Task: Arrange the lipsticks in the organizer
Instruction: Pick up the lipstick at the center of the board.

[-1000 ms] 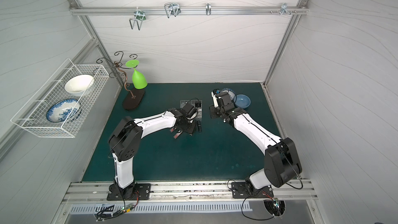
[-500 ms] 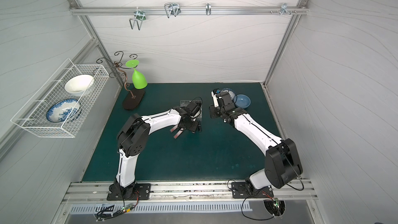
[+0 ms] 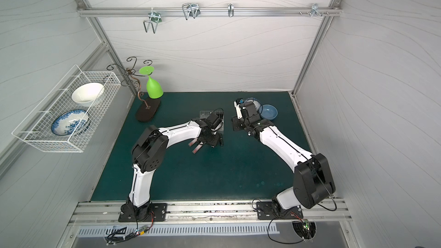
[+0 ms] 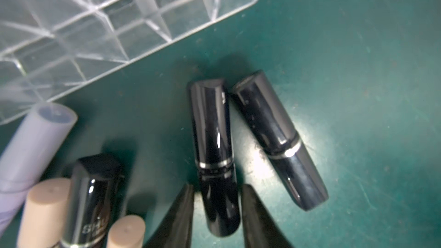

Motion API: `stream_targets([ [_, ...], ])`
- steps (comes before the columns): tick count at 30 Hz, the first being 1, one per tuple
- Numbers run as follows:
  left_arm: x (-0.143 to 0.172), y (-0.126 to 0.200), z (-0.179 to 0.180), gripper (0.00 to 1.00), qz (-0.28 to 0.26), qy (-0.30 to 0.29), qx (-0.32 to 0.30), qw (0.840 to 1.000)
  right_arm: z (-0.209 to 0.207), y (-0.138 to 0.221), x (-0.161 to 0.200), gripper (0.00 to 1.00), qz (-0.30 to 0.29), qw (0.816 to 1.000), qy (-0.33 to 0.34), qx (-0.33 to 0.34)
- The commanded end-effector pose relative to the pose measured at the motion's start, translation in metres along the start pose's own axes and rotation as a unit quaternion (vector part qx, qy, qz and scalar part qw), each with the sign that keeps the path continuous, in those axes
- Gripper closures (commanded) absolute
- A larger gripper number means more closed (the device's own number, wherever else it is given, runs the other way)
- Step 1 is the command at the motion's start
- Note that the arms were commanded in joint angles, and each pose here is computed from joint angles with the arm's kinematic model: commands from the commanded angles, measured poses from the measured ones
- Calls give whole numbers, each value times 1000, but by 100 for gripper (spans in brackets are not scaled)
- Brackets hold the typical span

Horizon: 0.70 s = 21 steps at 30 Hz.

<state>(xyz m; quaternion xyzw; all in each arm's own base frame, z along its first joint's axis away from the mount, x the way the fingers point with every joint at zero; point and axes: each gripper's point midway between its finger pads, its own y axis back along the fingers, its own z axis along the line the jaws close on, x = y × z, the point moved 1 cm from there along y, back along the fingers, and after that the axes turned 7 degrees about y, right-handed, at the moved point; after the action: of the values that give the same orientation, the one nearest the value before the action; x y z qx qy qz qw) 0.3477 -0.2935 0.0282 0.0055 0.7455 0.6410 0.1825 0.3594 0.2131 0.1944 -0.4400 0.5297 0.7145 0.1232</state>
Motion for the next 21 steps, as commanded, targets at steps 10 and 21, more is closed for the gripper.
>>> stream_targets([
  [10,-11,40,10,76,-87,6,2,996,13,15,-16,57,-16,998,-20,-53],
  [21,14,167,-17,79,-248,-26,194,949,82,67,-5,33,33,955,-43,-290],
])
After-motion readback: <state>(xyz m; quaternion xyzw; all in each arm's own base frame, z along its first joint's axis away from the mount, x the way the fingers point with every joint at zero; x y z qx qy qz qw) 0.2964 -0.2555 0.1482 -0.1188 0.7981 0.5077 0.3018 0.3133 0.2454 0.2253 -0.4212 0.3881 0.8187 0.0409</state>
